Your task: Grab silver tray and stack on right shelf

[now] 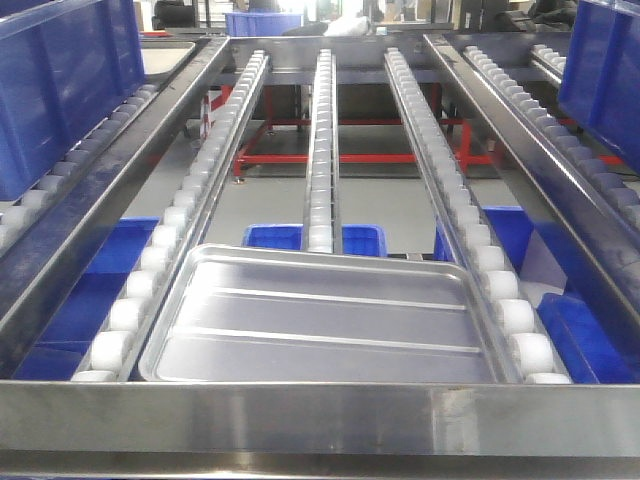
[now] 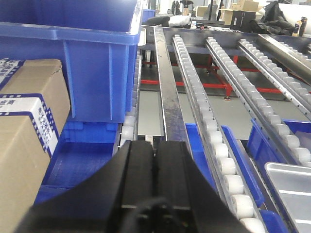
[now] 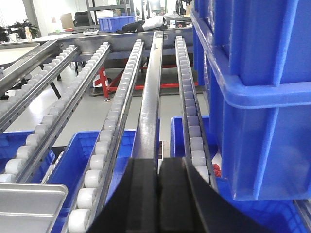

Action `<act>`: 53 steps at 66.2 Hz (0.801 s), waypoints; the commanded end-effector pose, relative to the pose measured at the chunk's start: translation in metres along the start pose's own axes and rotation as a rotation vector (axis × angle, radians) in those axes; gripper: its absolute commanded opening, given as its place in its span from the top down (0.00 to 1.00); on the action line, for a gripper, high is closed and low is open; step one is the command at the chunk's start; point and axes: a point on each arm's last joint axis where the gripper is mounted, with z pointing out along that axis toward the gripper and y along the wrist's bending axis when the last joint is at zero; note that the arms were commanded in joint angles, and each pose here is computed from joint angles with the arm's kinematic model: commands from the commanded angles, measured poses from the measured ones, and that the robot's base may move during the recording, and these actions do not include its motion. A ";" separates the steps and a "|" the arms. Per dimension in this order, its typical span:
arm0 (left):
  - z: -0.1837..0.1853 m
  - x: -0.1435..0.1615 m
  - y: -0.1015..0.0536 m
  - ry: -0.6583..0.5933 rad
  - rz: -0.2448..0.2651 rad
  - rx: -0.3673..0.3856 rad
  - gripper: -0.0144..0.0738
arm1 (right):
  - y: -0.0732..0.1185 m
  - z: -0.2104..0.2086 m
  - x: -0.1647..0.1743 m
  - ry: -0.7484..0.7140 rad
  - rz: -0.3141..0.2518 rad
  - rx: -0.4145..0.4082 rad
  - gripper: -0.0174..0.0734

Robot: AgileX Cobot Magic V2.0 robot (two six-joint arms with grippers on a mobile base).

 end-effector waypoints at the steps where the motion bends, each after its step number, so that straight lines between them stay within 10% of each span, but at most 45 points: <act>1: 0.000 0.000 0.000 -0.074 -0.003 -0.003 0.94 | 0.001 -0.001 -0.009 -0.102 -0.011 -0.014 0.75; 53: -0.001 -0.003 0.000 -0.076 0.006 -0.002 0.94 | 0.003 -0.003 -0.021 -0.215 -0.011 -0.034 0.75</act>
